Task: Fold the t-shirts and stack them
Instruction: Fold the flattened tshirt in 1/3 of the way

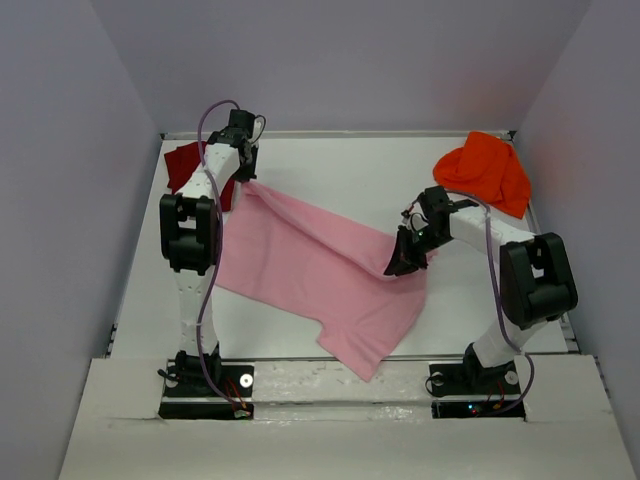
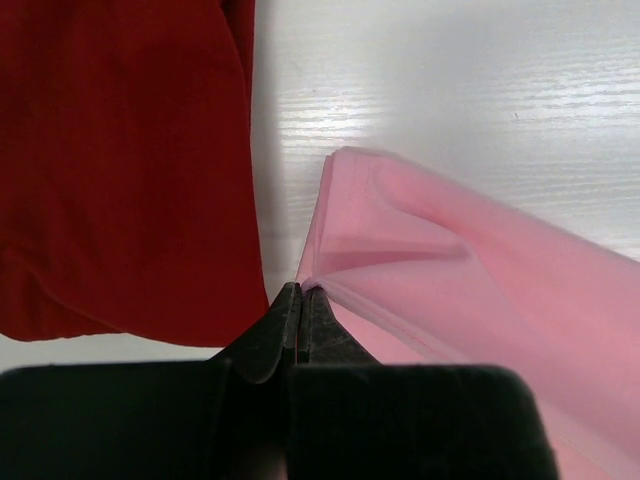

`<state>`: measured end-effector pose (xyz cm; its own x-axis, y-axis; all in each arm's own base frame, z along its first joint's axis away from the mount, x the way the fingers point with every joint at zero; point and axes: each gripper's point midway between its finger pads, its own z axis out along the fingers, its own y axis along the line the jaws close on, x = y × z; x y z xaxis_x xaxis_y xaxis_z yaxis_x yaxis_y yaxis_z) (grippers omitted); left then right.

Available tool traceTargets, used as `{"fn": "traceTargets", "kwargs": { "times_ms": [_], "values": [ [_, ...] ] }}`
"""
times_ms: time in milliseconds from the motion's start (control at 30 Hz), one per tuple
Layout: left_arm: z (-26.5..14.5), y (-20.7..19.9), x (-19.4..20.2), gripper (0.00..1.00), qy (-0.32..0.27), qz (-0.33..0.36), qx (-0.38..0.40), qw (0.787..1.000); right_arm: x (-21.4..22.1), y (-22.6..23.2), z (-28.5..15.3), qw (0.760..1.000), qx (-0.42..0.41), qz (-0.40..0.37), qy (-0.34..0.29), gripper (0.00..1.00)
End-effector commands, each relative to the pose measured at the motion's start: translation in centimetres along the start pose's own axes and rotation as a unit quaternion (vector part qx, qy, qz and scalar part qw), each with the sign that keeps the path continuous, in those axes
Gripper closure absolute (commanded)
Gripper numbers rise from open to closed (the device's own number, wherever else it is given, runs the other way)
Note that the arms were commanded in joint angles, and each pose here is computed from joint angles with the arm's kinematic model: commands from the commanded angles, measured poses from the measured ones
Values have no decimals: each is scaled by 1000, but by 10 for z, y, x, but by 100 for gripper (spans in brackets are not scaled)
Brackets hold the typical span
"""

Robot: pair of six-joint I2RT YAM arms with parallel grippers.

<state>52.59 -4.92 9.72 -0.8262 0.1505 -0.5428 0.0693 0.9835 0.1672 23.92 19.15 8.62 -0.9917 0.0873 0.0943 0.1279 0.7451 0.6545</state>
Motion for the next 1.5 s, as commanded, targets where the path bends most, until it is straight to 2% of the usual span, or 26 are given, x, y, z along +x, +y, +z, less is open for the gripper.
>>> {"fn": "traceTargets", "kwargs": {
  "times_ms": [0,167,300,400,433,467,500,567,633,667,733,767,833,867,900,933,967,1200,1300,1333,1367,1400,1433,1467],
  "values": [
    [-35,4,-20,100,-30,6,16,999,-5,-12,15,999,32,13,0,100],
    [-39,-5,-5,100,-8,7,44,999,-14,-20,24,998,49,37,2,100],
    [-59,-9,-18,100,-46,-5,64,997,-19,-22,24,997,60,45,-2,96],
    [-69,-16,-17,100,-51,-6,85,995,-20,-26,24,996,74,52,-4,96],
    [-71,-17,-17,100,-51,-5,87,995,-18,-27,25,995,80,51,0,92],
    [-74,-19,-15,100,-50,-4,89,995,-17,-29,25,995,87,54,-1,83],
    [-76,-19,-13,100,-47,-2,90,995,-17,-30,25,994,89,56,1,58],
    [-81,-23,-10,100,-45,2,97,994,-18,-31,22,993,100,58,-6,26],
    [-82,-24,-4,100,-41,2,96,995,-21,-29,18,993,105,57,-14,0],
    [-88,-25,-5,100,-47,6,95,994,-23,-28,16,992,108,57,-19,0],
    [-88,-26,-1,97,-43,8,94,995,-25,-26,10,991,115,54,-28,0],
    [-89,-24,0,89,-42,10,93,995,-28,-22,5,991,118,52,-34,0],
    [-89,-25,2,82,-41,16,95,994,-34,-16,-2,990,121,45,-49,0],
    [-89,-26,2,75,-41,17,97,994,-34,-14,-6,990,124,46,-48,0],
    [-90,-26,2,71,-41,16,99,994,-40,-7,-12,990,123,39,-57,0],
    [-90,-28,2,27,-41,15,103,994,-43,-6,-14,989,129,36,-60,0],
    [-91,-28,1,1,-42,13,104,994,-46,-4,-17,989,131,34,-63,0],
    [-100,-26,-10,1,-63,4,102,993,-61,5,-40,982,165,22,-92,0],
    [-106,-28,-13,1,-73,2,110,991,-71,16,-44,982,150,16,-115,8],
    [-107,-30,-14,1,-74,1,116,990,-73,18,-42,983,141,19,-118,24],
    [-106,-32,-14,1,-73,1,122,990,-70,18,-35,986,128,24,-107,44],
    [-106,-37,-13,1,-73,1,135,988,-74,18,-26,988,115,27,-102,93],
    [-106,-41,-13,1,-74,1,145,987,-76,15,-21,988,116,29,-101,100],
    [-107,-46,-13,1,-76,2,160,984,-77,14,-15,989,108,30,-95,100]
  ]
}}
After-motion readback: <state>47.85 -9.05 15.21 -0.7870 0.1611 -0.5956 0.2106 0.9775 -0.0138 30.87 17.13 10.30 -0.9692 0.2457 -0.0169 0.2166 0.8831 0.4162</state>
